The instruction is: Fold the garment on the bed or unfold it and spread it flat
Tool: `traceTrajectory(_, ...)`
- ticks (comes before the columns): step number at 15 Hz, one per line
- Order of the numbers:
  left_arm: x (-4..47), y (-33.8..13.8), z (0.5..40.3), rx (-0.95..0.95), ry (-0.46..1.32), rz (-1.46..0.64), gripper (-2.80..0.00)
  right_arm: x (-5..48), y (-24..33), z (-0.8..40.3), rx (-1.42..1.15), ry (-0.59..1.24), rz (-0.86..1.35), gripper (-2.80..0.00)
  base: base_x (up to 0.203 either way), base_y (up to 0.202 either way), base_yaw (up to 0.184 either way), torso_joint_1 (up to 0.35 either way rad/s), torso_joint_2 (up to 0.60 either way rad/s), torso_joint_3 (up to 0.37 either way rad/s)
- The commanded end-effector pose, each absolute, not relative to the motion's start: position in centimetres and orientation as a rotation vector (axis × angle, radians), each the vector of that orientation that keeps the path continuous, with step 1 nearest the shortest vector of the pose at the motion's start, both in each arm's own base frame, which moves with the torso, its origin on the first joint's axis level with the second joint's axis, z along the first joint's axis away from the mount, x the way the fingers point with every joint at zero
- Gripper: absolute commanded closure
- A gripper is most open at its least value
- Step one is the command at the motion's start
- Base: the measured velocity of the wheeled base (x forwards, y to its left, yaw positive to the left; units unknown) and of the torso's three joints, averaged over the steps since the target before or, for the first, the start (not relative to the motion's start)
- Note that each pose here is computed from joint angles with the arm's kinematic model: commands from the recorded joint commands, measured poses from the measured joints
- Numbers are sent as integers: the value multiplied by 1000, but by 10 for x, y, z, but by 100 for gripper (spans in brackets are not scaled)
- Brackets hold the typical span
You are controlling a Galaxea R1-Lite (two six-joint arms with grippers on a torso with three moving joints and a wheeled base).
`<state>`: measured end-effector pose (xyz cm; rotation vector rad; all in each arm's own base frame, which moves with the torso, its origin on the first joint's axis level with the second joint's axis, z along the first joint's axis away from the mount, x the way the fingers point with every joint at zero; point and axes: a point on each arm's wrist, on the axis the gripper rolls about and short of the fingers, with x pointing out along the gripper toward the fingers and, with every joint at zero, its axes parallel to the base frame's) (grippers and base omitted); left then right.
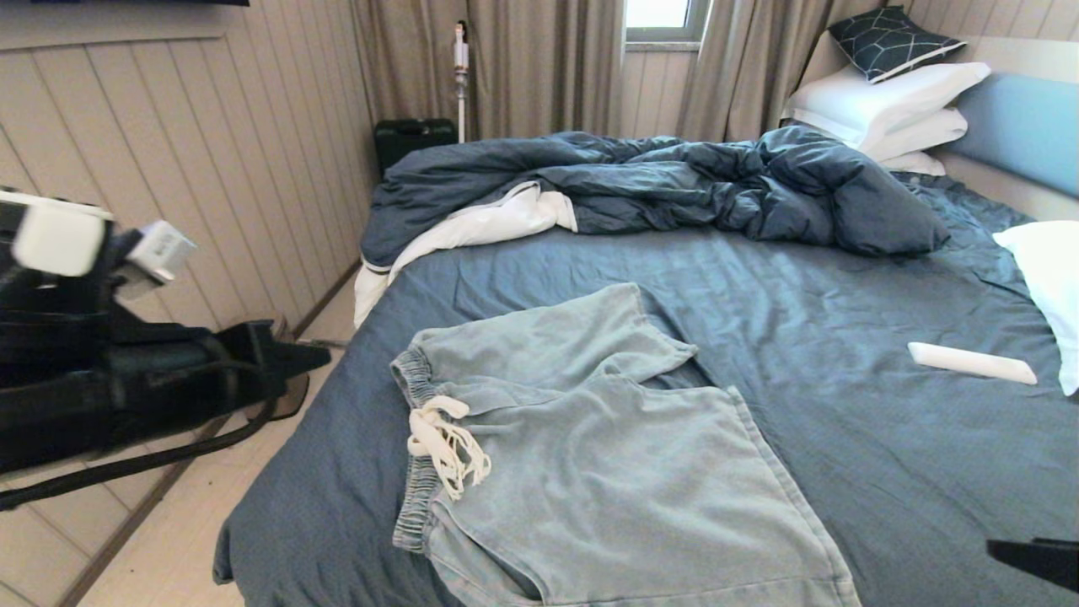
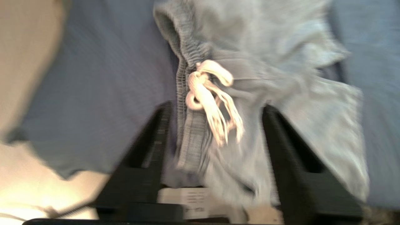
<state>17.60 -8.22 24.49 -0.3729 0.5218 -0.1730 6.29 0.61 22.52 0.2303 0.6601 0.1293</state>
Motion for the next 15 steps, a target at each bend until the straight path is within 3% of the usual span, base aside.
traceTrajectory(1, 92, -41, 281, -393, 315, -233, 0, 23, 5, 228, 226, 537, 145, 0, 0, 0, 0, 0, 0, 0)
traceTrajectory(5, -29, 19, 256, -303, 274, -164, 0, -39, 2, 199, 217, 481, 149, 0, 0, 0, 0, 0, 0, 0)
traceTrajectory(8, -81, 25, 222, -277, 297, 67, 0, -77, 1, 163, 185, 456, 136, 0, 0, 0, 0, 0, 0, 0)
traceTrajectory(11, -87, 18, 195, -258, 422, 149, 0, -91, 2, 117, 103, 405, 50, 0, 0, 0, 0, 0, 0, 0)
traceTrajectory(13, -84, 16, 196, -262, 386, 146, 0, -80, 1, 98, 85, 439, 20, 0, 0, 0, 0, 0, 0, 0)
traceTrajectory(15, -90, 9, 192, -254, 352, 201, 0, -62, 1, 94, 96, 329, 9, 0, 0, 0, 0, 0, 0, 0)
